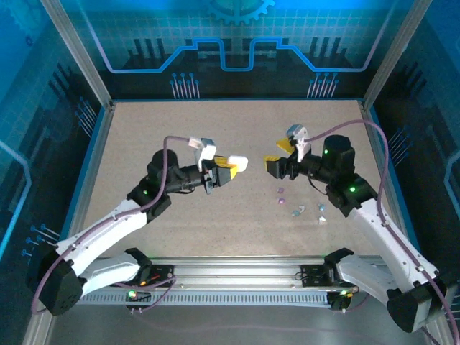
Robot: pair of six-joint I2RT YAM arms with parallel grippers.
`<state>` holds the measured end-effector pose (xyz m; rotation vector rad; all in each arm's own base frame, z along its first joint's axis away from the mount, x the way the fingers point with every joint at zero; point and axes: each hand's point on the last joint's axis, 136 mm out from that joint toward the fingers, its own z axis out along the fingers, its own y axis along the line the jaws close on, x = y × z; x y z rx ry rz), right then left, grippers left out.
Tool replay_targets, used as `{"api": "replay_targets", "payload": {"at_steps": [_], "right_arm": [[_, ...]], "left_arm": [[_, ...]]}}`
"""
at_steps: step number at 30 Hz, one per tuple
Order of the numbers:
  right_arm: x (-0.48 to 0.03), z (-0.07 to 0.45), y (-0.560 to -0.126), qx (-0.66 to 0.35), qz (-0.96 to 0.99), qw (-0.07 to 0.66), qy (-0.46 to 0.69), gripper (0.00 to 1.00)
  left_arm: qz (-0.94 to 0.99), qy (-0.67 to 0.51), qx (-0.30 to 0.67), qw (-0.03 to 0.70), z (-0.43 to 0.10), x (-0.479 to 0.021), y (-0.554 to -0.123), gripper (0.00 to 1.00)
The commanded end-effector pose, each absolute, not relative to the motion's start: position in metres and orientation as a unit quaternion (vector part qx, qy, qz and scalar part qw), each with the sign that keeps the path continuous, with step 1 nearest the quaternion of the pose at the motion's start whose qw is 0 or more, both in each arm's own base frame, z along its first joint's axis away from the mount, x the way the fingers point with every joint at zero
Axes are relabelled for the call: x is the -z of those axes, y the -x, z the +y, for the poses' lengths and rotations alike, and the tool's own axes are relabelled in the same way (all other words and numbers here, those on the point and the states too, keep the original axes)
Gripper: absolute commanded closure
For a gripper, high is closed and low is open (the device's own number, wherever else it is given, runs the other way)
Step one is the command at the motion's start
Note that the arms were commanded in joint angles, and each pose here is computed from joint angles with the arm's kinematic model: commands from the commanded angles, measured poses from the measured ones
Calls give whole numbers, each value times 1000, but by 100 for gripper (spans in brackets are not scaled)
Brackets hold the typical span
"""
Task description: Insert the wireless bluetooth earbuds into the charging case
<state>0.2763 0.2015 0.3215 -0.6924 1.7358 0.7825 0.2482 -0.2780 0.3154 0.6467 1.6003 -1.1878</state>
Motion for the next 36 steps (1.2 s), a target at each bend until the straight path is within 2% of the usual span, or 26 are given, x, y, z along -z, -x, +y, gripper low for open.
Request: {"api": "replay_targets", "payload": {"at_steps": [1,4,9,15,22,28,31,36], "right_arm": [[-345,225,-245,-476,716,427,280,29],[-361,234,-240,-497,697,414,308,29],[-368,242,-243,-493,694,395,345,29],[-379,257,-243,-551,683,330,348,30],[-362,278,-275,-601,761,179,167,25],[-351,292,-278,-629,767,90,94,27],[-352,292,-280,-627,767,97,97,29],[-347,255,-302,-534,805,237,102,24]], "left_arm": [[533,-311,482,622,-274,-366,-239,85],[521,-337,484,617,-281,-374,-237,81],[502,-338,486,631,-284,-376,-241,81],[492,-328,488,642,-287,-373,-250,81],[493,-322,442,677,-286,-369,-269,80],[497,-309,405,703,-284,-366,-286,79],[503,-314,396,701,-286,-361,-289,79],[507,-302,414,693,-282,-360,-290,80]]}}
